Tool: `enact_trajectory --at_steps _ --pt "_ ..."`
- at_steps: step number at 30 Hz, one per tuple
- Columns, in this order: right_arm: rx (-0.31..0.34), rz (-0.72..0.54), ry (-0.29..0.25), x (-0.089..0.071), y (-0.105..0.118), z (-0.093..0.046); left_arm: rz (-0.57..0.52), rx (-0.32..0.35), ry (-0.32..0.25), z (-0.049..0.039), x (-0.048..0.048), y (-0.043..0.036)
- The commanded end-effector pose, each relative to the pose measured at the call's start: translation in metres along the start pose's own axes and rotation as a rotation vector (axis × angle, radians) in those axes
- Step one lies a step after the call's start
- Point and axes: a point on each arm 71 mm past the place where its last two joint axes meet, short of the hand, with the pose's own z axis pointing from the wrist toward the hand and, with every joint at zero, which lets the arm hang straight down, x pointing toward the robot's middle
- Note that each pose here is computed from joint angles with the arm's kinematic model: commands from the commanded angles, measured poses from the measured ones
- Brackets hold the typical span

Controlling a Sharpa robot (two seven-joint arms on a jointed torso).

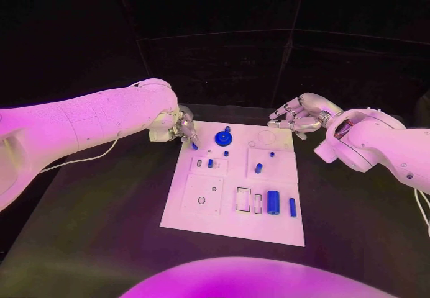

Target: Assemble the parts on the task board

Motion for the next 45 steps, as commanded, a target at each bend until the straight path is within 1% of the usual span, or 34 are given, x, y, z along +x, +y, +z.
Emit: enact_trajectory --at_steps 1,4,8,11,16,19,23,31,38,45 --pt "-0.008 -0.003 -0.004 -0.001 0.001 0.0 -0.02 0.011 -0.048 -0.0051 -0.0017 -0.0005" --pt "-0.007 -0.003 -0.005 -0.002 0.0 0.0 -0.025 0.023 -0.058 -0.0095 0.0005 0.0009" --pt "-0.006 -0.004 -0.007 -0.002 0.0 0.001 -0.036 0.05 -0.082 -0.0177 0.0058 0.0009" --pt "-0.005 -0.004 -0.007 -0.002 -0.001 0.001 -0.047 0.073 -0.106 -0.0233 0.0103 -0.0009" --pt "-0.004 -0.004 -0.008 -0.002 -0.002 0.001 -0.035 0.096 -0.154 -0.0291 0.0183 -0.0055" --pt "-0.003 -0.005 -0.009 -0.003 -0.002 0.001 -0.022 0.106 -0.177 -0.0303 0.0252 -0.007" --pt "-0.003 -0.005 -0.01 -0.003 -0.003 0.001 -0.003 0.112 -0.197 -0.0311 0.033 -0.0064" --pt "-0.001 -0.005 -0.013 -0.004 -0.004 0.0 0.0 0.126 -0.201 -0.0343 0.0495 -0.0029" --pt "-0.003 -0.005 -0.013 -0.004 -0.004 0.0 0.011 0.123 -0.19 -0.0335 0.0563 -0.0005" --pt "-0.004 -0.005 -0.012 -0.004 -0.004 0.0 0.041 0.12 -0.159 -0.0332 0.0622 0.0008"
